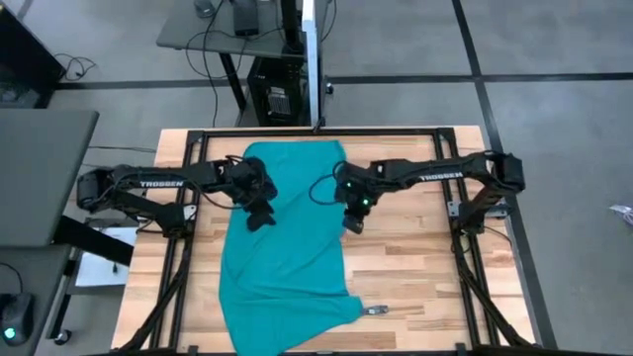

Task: Roll towel
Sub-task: Fold the blue towel

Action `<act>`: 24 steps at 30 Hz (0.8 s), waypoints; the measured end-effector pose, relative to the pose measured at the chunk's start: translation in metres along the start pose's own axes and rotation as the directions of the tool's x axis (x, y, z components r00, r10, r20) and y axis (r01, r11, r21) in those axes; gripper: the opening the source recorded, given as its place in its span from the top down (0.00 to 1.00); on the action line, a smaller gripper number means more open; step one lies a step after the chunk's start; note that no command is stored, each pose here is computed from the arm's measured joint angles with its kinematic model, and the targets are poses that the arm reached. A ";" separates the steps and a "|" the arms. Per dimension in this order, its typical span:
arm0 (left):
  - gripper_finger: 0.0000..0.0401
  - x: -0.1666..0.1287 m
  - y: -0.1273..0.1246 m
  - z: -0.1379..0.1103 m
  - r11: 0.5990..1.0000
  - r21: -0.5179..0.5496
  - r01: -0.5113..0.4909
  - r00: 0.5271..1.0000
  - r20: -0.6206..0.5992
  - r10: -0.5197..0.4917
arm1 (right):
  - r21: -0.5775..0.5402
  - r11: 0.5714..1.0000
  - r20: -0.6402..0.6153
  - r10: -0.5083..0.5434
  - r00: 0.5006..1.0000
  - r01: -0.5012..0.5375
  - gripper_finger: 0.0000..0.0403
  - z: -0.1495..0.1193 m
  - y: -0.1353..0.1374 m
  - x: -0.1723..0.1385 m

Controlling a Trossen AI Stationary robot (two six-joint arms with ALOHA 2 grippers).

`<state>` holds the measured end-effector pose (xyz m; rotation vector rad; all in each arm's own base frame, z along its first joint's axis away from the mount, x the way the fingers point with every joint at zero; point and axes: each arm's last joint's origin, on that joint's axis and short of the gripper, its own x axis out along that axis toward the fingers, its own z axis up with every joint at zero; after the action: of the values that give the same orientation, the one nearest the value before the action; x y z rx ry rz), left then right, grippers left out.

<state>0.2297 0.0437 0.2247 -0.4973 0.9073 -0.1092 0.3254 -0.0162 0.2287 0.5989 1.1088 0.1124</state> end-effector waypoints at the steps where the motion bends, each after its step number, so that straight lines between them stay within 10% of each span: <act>1: 0.43 -0.002 -0.007 0.003 1.000 0.026 0.010 1.000 -0.008 -0.009 | -0.019 1.000 -0.013 0.011 1.000 -0.012 0.86 -0.005 0.009 -0.002; 10: 0.44 -0.011 -0.112 0.002 0.956 0.288 -0.050 0.997 -0.045 0.066 | -0.322 0.942 0.034 -0.094 0.995 0.100 0.57 -0.069 0.101 -0.018; 24: 0.44 0.066 -0.282 -0.097 0.991 0.124 -0.040 0.956 -0.284 0.074 | -0.641 0.730 0.259 -0.086 0.962 0.237 0.49 -0.180 0.206 0.067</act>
<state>0.2273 -0.2598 0.2560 -0.3498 1.1932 -0.1853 0.2424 0.2527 0.2238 -0.1422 0.8243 0.2749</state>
